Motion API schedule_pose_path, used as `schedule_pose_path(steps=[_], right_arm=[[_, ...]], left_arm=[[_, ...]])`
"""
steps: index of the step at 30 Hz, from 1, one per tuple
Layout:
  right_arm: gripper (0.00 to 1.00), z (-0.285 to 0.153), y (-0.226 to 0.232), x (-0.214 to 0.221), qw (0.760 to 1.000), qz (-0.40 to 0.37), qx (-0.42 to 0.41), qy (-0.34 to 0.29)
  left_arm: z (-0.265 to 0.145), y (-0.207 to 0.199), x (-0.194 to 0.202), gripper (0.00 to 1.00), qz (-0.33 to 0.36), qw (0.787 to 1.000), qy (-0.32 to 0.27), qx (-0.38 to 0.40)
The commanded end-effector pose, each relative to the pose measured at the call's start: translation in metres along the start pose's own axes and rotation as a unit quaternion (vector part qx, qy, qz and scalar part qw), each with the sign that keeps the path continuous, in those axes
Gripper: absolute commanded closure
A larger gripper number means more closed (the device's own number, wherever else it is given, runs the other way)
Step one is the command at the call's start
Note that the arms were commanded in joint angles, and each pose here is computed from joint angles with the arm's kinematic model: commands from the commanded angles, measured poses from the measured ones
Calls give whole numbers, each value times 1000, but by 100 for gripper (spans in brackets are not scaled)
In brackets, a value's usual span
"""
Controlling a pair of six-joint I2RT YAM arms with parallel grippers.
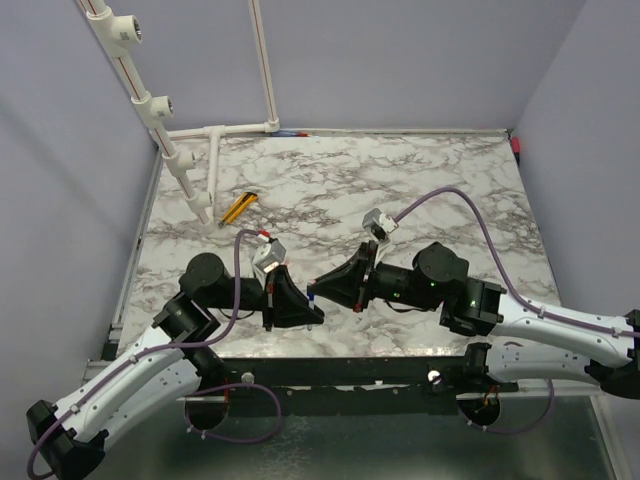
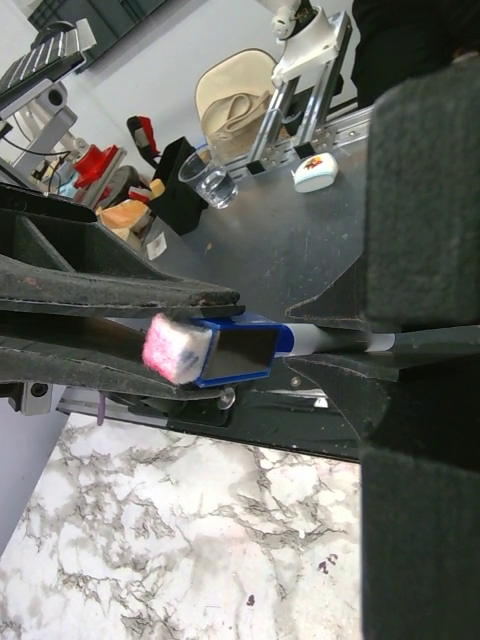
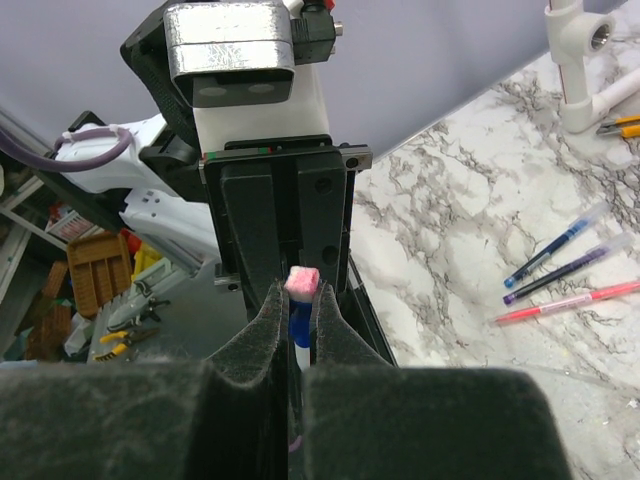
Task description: Insert the pens into the pen caps
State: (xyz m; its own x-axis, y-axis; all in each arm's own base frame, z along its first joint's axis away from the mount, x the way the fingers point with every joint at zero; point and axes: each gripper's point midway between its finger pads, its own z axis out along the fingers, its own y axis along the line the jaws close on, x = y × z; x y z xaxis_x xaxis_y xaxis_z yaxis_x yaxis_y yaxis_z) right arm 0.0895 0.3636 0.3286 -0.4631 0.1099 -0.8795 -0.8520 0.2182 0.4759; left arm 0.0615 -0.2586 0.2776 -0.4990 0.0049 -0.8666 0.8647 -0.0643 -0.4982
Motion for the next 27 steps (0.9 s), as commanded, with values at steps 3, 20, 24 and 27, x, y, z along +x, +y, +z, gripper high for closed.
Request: schedule_pose_path(steps=[3,20,24,27], right_arm=[[99,-19,18,101,982,33,-48,182],[99,-29,14,120,978,41,-34,201],[99,-29,12,117,979,37,-25,197],[99,-26,11,107,982,28,-17,184]], left_arm=[[5,3,-71,100,104,991,-75,-46],[4,-4,-112,100,167,979,-89,-72],[6,-3,-112,100,161,980,-88,-72],[7,-3,-106,100,147,984,-81,-66]])
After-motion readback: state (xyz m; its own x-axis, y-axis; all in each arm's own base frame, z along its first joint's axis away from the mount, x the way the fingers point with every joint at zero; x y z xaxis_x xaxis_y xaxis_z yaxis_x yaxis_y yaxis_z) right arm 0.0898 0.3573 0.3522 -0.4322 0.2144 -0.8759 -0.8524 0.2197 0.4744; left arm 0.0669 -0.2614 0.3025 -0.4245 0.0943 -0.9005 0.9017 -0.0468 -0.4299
